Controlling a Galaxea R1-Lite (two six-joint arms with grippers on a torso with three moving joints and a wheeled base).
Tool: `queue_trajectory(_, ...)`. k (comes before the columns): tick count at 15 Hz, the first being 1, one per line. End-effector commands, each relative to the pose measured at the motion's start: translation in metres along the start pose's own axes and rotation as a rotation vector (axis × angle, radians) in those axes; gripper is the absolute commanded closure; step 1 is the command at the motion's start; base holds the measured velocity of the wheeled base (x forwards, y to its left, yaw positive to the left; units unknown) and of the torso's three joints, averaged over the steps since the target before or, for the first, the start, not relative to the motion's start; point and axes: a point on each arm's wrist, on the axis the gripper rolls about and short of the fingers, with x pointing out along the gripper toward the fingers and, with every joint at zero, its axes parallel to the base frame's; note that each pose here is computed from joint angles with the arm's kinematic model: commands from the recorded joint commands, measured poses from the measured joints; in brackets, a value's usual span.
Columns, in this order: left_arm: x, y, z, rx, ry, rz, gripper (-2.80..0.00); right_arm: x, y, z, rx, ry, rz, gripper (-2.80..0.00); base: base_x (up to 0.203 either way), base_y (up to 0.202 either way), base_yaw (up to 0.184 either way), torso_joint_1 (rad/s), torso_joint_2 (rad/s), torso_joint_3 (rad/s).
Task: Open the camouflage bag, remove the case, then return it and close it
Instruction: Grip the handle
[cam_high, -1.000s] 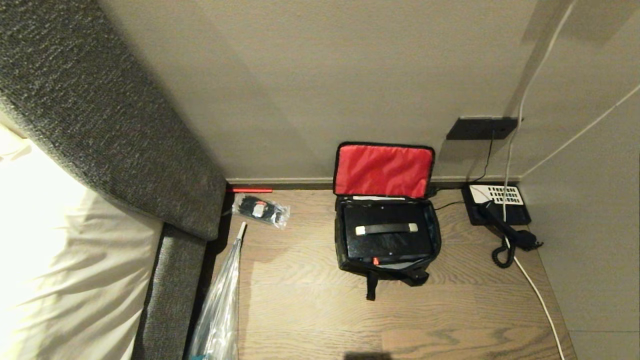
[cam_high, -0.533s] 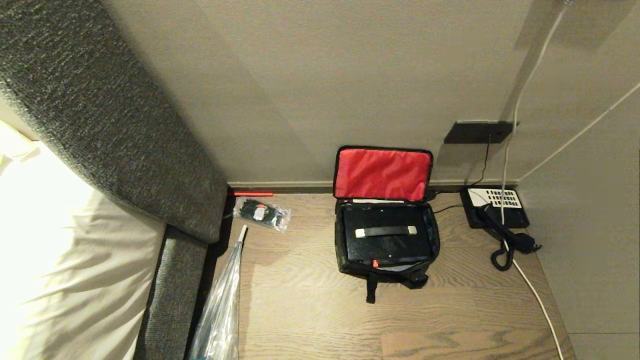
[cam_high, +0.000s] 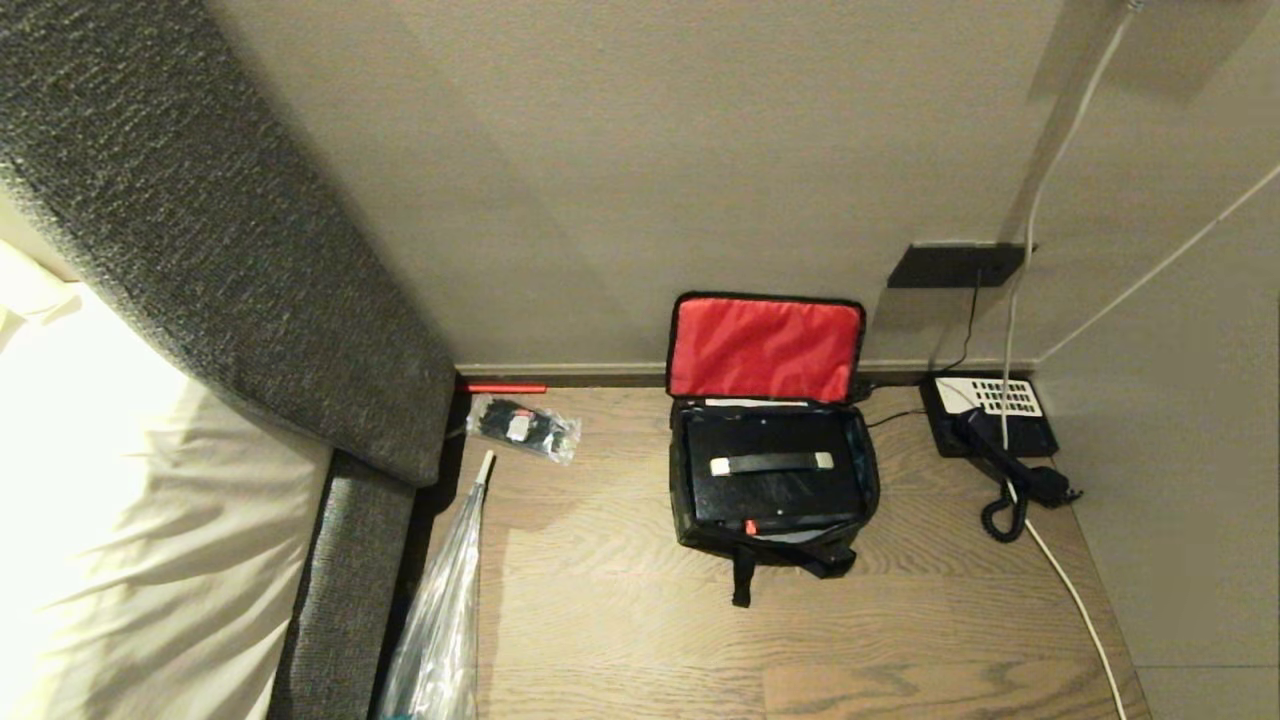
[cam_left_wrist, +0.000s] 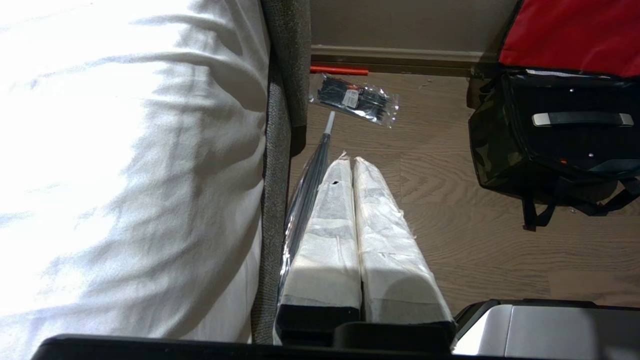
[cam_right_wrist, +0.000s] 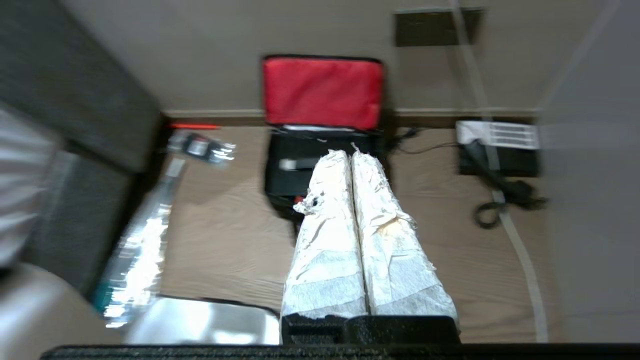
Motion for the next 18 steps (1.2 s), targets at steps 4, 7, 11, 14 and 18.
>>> queue_trajectory(4,0.000,0.000,0.000,-0.001,0.000,0.000,0.00,0.142,-0.017,0.032,0.079,0.481,0.060,0.00,0.000,0.000,0.000,0.000,0.00,0.000)
queue_trajectory(7,0.000,0.000,0.000,-0.001,0.000,0.000,0.00,0.168,-0.020,0.012,0.065,0.622,0.092,0.00,0.000,0.000,0.000,0.000,0.00,0.000)
queue_trajectory(11,0.000,0.000,0.000,-0.001,0.000,0.000,0.00,0.173,-0.021,0.004,0.059,0.653,0.087,0.00,0.000,0.000,0.000,0.000,0.00,0.000)
queue_trajectory(14,0.000,0.000,0.000,-0.001,0.000,0.000,0.00,0.174,-0.022,0.001,0.049,0.667,0.091,0.00,0.000,0.000,0.000,0.000,0.00,0.000)
queue_trajectory(18,0.000,0.000,0.000,-0.001,0.000,0.000,0.00,0.174,-0.022,-0.001,0.050,0.678,0.090,0.00,0.000,0.000,0.000,0.000,0.00,0.000)
